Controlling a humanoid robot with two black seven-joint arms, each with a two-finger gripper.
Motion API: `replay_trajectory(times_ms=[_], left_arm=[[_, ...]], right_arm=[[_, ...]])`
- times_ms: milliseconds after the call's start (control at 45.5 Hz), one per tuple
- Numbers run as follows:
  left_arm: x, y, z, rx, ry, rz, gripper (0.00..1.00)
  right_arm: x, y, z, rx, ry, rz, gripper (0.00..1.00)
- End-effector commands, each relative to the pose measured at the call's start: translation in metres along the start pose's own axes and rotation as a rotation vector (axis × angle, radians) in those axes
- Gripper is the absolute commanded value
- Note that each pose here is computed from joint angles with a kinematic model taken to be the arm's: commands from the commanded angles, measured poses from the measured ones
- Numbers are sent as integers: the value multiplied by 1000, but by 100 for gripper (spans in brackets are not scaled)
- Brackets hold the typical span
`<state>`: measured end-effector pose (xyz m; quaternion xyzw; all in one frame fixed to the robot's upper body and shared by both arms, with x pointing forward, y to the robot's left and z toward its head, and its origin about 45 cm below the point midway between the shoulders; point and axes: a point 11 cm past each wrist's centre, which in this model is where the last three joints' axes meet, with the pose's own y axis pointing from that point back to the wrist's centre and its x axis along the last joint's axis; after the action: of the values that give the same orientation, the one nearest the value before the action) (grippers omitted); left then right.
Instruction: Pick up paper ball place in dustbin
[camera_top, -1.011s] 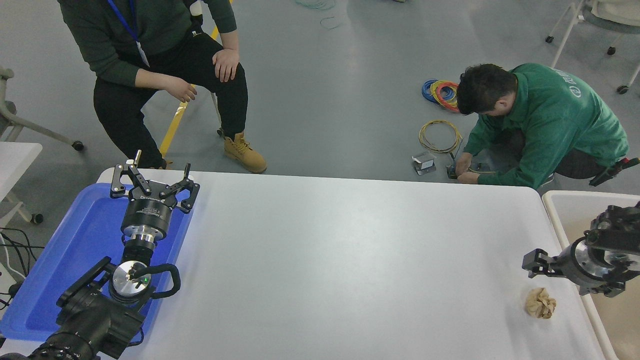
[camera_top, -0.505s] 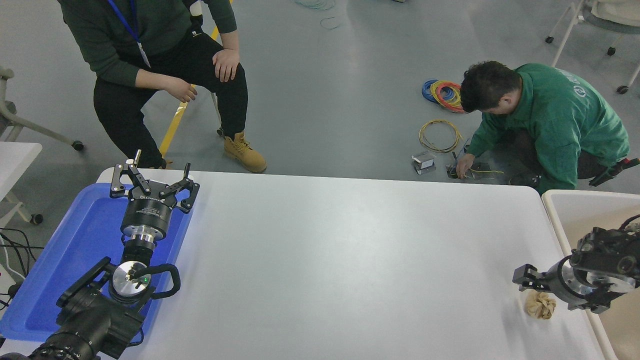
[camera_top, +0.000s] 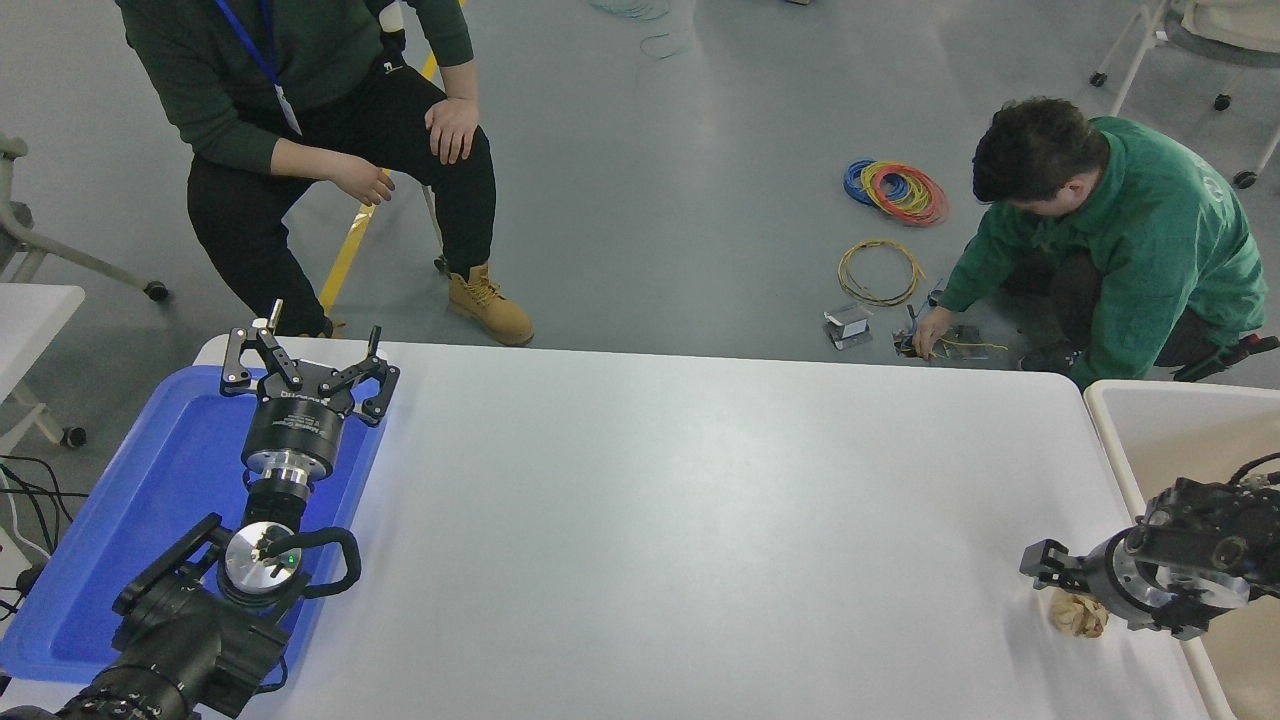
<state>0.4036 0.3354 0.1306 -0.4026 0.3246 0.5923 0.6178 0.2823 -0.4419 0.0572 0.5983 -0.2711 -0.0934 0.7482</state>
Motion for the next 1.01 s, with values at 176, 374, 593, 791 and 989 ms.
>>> replay_trajectory(times_ms=[176,374,593,791,989], left_arm=[[0,0,0,1,-1,-1,100],[0,0,0,1,-1,0,100],[0,0,0,-1,0,-1,100],[0,0,-1,1,1,-1,100],[0,0,-1,3,1,-1,100]], right_arm=[[-13,-1,-3,12,1,-34,0],[-4,4,-5,19,1,-17,0],[23,20,-2,26,-15,36,0],[35,50,-10,78,7,42,0],[49,93,-22,111,95,61,0]])
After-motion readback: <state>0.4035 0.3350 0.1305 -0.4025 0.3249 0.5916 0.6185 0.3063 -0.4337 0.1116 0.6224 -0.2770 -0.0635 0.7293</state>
